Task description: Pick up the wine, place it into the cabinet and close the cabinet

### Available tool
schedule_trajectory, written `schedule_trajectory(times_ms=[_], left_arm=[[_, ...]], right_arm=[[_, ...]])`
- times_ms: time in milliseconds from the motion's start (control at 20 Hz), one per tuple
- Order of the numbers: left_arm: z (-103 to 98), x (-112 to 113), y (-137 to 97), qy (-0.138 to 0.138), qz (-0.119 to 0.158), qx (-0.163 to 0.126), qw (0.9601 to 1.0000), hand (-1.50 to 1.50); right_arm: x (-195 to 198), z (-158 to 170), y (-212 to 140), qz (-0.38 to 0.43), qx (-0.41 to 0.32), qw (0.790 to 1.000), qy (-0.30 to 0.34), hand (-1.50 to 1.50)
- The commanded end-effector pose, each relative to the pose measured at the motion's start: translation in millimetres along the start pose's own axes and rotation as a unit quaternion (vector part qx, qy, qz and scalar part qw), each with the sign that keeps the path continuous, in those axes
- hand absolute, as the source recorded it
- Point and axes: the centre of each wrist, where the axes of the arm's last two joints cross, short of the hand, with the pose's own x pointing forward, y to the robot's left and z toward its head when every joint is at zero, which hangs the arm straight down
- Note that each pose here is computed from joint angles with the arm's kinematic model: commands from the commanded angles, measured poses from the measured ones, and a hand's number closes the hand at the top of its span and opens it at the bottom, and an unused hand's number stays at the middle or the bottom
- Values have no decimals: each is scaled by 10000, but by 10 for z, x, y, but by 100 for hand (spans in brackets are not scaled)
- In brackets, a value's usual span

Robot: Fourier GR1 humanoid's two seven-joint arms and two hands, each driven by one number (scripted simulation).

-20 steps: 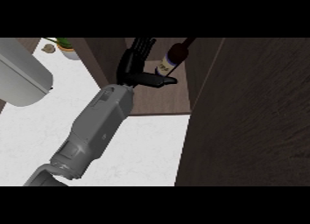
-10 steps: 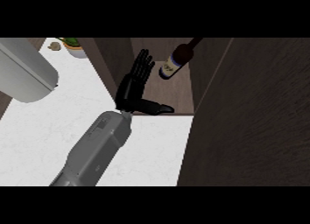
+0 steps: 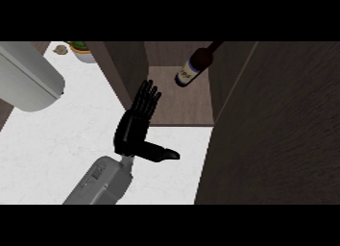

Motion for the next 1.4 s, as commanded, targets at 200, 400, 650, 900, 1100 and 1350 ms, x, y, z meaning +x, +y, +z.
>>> schedule_trajectory(times_ms=[200, 400, 650, 900, 1100, 1350], left_arm=[[576, 252, 50, -112, 318, 143, 9993, -150], [813, 265, 454, -227, 175, 291, 9992, -150], [798, 547, 626, -508, 35, 280, 9983, -150], [982, 706, 946, -603, -241, 374, 9972, -150], [1137, 850, 1088, -559, -404, 463, 9965, -150], [1260, 953, 1367, -668, -390, 653, 9949, -150]], right_arm=[[509, 28, -71, -220, 487, 9985, -89, -150], [525, 102, -55, -370, 903, 9952, -37, -150], [525, 117, 1, -606, 1717, 9831, 196, -150], [495, 143, 29, -663, 2636, 9622, 152, 150], [565, 164, 58, -775, 2765, 9578, 101, 150], [603, 161, 110, -771, 2671, 9605, -134, 150]])
